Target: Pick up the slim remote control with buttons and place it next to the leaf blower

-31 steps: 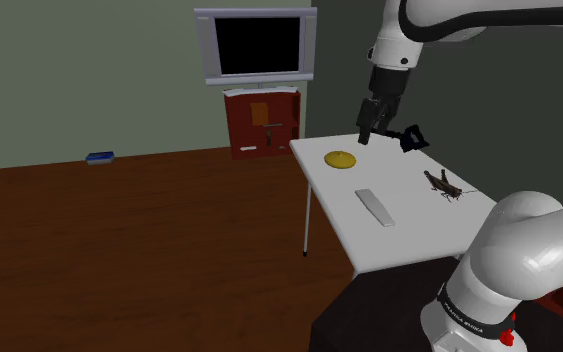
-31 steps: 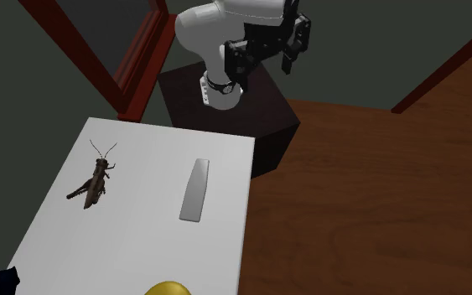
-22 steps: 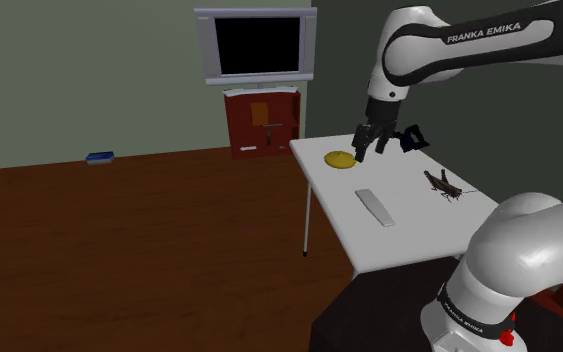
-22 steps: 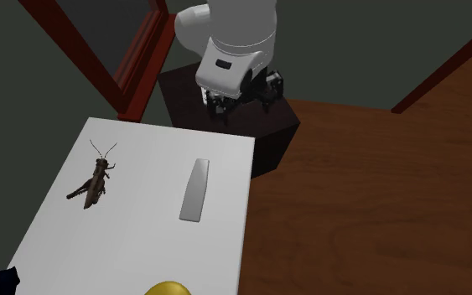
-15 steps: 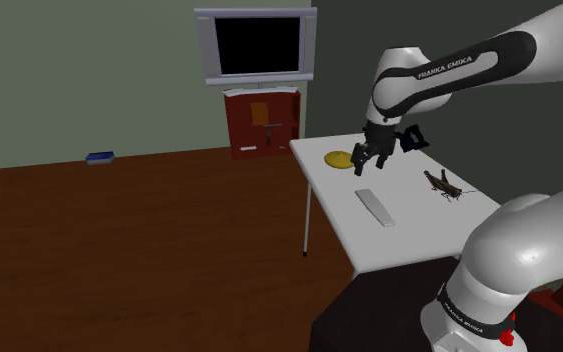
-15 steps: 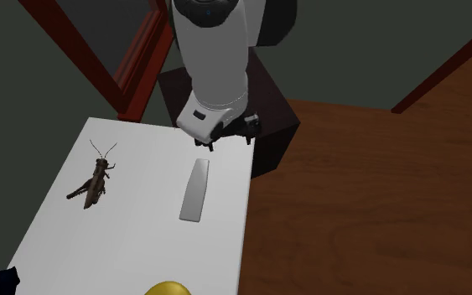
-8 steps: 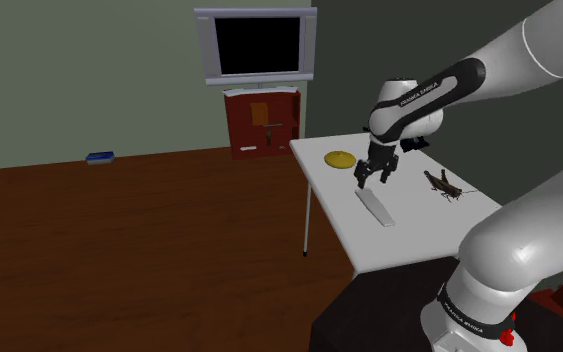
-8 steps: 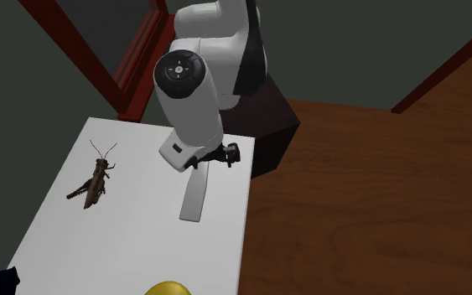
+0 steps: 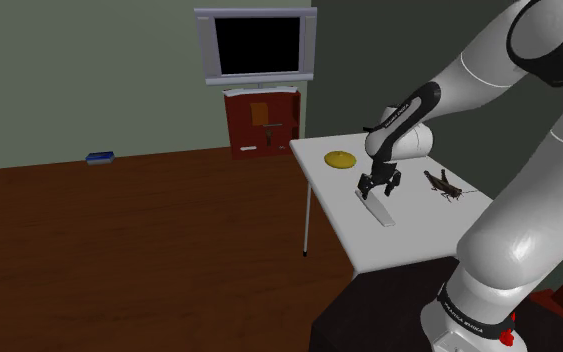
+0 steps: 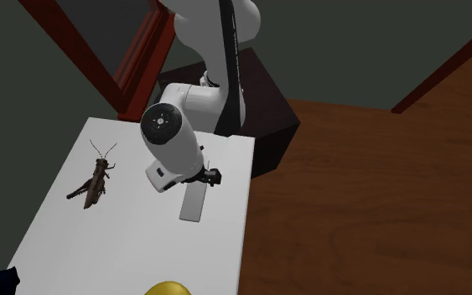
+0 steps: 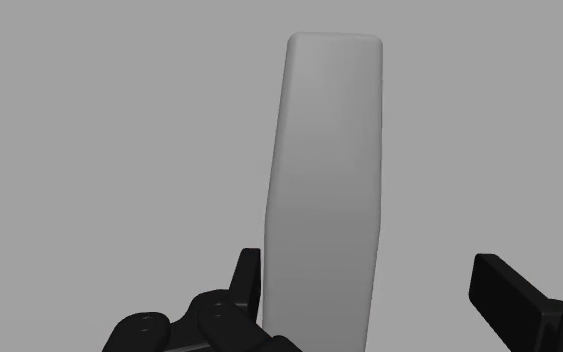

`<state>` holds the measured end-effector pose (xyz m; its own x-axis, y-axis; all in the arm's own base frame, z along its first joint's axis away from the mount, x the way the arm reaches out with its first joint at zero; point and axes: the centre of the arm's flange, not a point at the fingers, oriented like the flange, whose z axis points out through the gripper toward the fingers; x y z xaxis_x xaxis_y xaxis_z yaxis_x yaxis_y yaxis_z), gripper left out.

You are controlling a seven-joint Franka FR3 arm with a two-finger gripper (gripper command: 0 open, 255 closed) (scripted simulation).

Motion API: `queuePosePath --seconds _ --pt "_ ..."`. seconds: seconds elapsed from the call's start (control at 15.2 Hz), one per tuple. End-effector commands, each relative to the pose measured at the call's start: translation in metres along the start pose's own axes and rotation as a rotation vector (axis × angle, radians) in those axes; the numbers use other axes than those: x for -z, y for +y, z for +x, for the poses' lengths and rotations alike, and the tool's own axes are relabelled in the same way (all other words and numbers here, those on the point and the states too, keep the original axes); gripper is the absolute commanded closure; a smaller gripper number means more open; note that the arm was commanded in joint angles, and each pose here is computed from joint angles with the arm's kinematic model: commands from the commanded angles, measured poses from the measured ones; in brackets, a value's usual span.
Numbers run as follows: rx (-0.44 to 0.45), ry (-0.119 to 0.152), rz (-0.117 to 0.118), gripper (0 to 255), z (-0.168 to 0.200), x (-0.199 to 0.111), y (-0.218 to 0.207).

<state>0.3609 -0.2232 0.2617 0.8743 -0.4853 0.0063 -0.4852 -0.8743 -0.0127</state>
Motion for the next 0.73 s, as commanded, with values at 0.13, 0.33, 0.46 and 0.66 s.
queuePosePath --seconds 0.13,0.33,0.46,0.66 --pt "-0.028 0.002 -0.005 0 0.003 -0.026 0.012" --pt "-0.028 0.002 -0.005 0 0.003 -0.042 0.012" --pt "-0.028 0.002 -0.005 0 0.003 -0.055 0.012" --pt "-0.028 0.002 -0.005 0 0.003 -0.055 0.012"
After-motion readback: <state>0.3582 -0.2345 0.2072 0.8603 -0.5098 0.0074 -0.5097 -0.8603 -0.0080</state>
